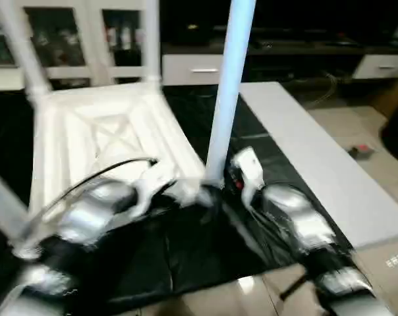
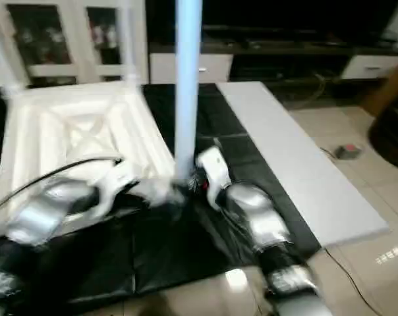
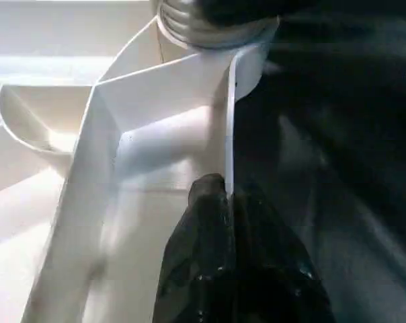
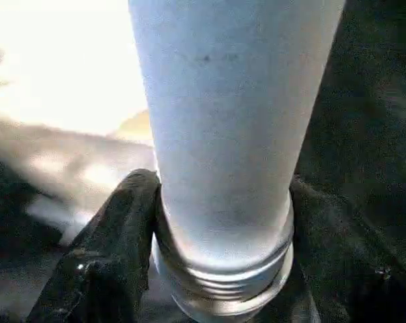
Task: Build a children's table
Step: Rotate leg to tighten
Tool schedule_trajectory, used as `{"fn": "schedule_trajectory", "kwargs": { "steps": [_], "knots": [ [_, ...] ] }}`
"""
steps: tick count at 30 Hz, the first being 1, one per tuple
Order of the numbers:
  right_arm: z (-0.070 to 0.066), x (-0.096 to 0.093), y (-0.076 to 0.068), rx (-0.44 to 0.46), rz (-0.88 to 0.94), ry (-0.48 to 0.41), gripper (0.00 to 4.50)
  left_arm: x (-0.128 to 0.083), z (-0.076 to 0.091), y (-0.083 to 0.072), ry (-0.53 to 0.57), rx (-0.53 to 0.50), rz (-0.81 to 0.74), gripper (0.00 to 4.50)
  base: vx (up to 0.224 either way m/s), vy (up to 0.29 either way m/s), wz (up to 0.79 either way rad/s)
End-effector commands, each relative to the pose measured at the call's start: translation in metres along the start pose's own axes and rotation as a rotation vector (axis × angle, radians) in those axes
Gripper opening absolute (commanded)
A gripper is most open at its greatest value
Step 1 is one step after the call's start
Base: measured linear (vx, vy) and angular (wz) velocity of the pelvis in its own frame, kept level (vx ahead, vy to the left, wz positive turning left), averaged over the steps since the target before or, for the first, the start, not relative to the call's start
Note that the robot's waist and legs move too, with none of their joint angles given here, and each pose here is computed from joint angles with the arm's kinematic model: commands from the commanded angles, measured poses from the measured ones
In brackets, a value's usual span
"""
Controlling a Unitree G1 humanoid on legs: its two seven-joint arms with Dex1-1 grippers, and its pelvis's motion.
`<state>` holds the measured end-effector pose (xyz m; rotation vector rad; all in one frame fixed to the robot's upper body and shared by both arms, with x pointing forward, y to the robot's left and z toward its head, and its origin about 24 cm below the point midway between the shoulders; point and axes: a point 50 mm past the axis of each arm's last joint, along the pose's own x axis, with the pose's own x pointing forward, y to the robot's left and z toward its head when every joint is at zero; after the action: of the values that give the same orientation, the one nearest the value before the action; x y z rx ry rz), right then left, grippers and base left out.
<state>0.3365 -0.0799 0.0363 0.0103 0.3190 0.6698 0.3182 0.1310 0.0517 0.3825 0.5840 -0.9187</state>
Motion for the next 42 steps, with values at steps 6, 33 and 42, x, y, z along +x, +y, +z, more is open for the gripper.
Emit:
{"fn": "schedule_trajectory", "kwargs": {
  "steps": [6, 33, 42],
  "knots": [
    [0.005, 0.036, 0.026, 0.115, -0.246, 0.035, 2.62, 0.023, 0.025, 0.004, -0.058, -0.067, 0.192, 0.0, -0.036, -0.005, 0.02],
    [0.014, -0.063, 0.011, -0.116, 0.43, -0.13, 3.76, -0.027, -0.011, 0.014, 0.036, 0.223, -0.127, 0.0, 0.021, -0.019, -0.04],
    [0.012, -0.078, 0.004, -0.087, 0.351, -0.127, 3.76, -0.069, -0.036, 0.034, 0.146, 0.14, -0.031, 0.0, 0.0, 0.0, 0.0]
  ]
}}
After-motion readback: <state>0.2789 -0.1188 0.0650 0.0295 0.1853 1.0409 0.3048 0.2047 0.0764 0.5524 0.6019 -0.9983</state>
